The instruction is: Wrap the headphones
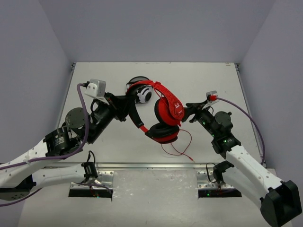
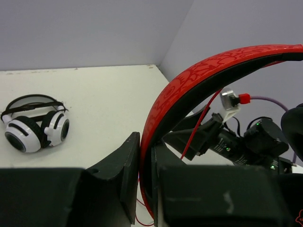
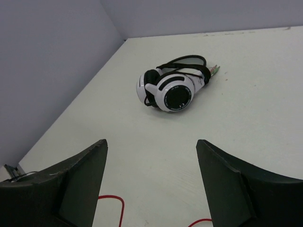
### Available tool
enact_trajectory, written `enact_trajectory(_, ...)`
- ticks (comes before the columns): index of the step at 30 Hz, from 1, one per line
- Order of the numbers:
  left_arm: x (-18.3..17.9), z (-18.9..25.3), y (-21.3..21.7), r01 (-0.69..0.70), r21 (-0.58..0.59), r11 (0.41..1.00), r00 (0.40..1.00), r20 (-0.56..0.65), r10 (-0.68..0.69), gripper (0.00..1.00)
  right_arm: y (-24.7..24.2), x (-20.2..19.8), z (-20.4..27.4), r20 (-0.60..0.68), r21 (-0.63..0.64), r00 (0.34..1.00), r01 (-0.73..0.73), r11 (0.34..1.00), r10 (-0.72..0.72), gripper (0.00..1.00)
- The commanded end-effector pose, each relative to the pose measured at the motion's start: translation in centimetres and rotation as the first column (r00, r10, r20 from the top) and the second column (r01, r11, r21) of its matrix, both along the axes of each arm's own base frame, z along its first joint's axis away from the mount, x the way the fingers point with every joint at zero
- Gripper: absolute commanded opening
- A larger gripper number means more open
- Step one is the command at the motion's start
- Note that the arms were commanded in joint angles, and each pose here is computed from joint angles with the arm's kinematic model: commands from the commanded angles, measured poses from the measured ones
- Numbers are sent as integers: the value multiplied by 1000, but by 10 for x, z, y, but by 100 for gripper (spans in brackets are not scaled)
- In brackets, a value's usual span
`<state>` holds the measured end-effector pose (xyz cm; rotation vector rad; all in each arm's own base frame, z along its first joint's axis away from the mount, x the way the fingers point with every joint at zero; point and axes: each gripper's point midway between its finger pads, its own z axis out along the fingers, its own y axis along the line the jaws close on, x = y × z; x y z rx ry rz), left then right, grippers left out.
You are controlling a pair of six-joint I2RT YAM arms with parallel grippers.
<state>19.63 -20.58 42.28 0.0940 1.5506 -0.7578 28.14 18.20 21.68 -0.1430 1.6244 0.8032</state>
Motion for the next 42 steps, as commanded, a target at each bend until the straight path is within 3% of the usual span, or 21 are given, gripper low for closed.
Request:
enact_trajectory(1,-1,35,15,-44,-143,989,999,22,48,0,-2,-11,18,90,-10,995,-50,999,50,77)
enact_trajectory(5,3,30,21,-89,-134,987,996,5,91,0,16,-39,13,147,-75,960,-230,970,239,77)
enact_trajectory(6,3,30,21,-91,-134,987,996,5,92,0,28,-57,11,169,-113,915,-352,929,367,77)
enact_trajectory(10,4,31,19,-91,-128,988,996,0,92,0,44,-80,7,199,-160,820,-514,843,537,76)
enact_trajectory(15,3,34,16,-75,-141,987,997,4,76,0,48,-73,-2,165,-162,821,-524,836,547,74)
enact_trajectory(19,4,35,15,-75,-144,987,997,6,77,0,59,-82,-1,165,-141,764,-607,782,623,71)
enact_trajectory(26,4,38,7,-53,-147,988,998,7,55,0,53,-51,-14,157,-152,862,-461,874,482,70)
enact_trajectory(30,4,40,4,-47,-151,987,999,9,48,0,51,-47,-21,134,-160,873,-449,879,470,68)
enact_trajectory(33,4,41,3,-40,-160,986,999,11,42,0,52,-48,-24,130,-165,869,-457,874,478,57)
enact_trajectory(37,3,43,-1,-27,-170,985,999,14,29,0,55,-46,-31,116,-156,865,-469,869,488,57)
enact_trajectory(40,3,44,-5,-15,-181,983,1000,12,17,0,58,-46,-31,113,-151,858,-484,862,502,39)
enact_trajectory(42,4,46,-4,-22,-203,979,1000,11,25,0,62,-51,-32,116,-129,837,-521,844,535,22)
